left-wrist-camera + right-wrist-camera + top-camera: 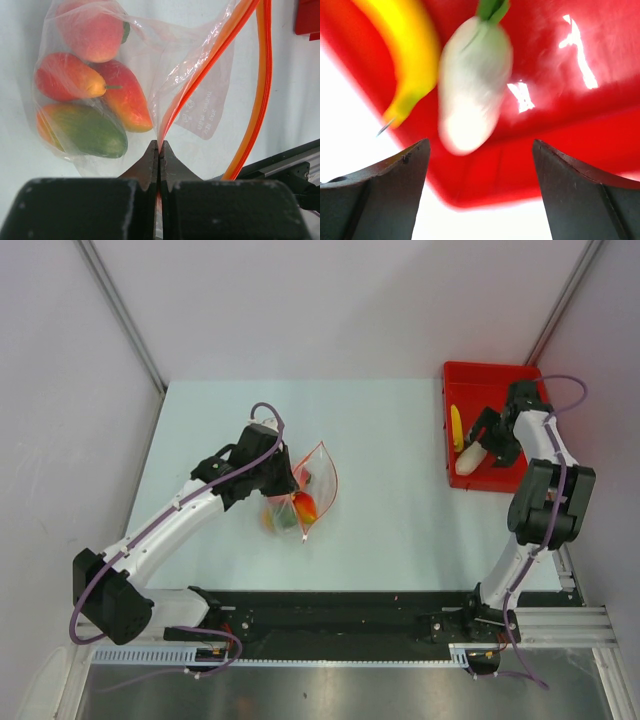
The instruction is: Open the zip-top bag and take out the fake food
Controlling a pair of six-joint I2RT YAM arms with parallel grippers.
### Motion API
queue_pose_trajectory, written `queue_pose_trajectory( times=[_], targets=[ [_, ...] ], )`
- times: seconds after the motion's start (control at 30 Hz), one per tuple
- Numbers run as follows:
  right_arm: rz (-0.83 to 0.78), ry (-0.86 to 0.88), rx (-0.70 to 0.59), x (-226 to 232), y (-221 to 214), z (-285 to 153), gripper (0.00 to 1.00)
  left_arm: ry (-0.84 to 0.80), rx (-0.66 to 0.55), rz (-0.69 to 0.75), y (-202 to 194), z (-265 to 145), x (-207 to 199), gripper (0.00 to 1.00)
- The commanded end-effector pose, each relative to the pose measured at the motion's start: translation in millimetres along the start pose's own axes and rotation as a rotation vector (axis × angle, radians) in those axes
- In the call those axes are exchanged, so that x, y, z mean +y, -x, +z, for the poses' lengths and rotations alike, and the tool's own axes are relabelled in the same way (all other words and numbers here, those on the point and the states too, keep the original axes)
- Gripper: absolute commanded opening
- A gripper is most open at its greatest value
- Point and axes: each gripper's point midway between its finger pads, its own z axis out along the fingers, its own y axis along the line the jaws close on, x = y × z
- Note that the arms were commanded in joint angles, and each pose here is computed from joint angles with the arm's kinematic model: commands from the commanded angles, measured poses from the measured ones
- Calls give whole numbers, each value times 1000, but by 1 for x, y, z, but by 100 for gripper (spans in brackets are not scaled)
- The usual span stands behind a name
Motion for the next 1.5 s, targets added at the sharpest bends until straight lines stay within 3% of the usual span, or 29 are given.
queue_pose_trajectory(
  times=[0.0, 0.2, 0.3, 0.5, 0.57, 0.8, 1.1, 1.47],
  targets=[
    [-141, 99, -189, 68, -3, -92, 88, -39, -45, 9, 14, -10, -12, 0],
    [-394, 360, -244, 181, -84, -172, 81, -37, -51, 0, 13, -13, -10, 0],
    [-472, 571, -164, 234, -150, -207, 74, -36, -49, -9, 12, -13, -10, 0],
    [-572, 801, -47, 298, -249, -245, 42, -11, -66, -18, 14, -11, -5, 0],
    [-580, 805, 4, 307, -268, -236, 38, -8, -70, -21, 14, -12, -4, 0],
    [-640, 777, 146, 323, -319, -188, 37, -10, -77, -38, 14, -14, -4, 0],
    [-727, 665, 201, 326, -350, -111, 37, -20, -54, -71, 6, -3, -5, 0],
    [-813, 616, 204, 323, -372, -63, 53, 1, -30, -71, -1, 11, 0, 0]
  ],
)
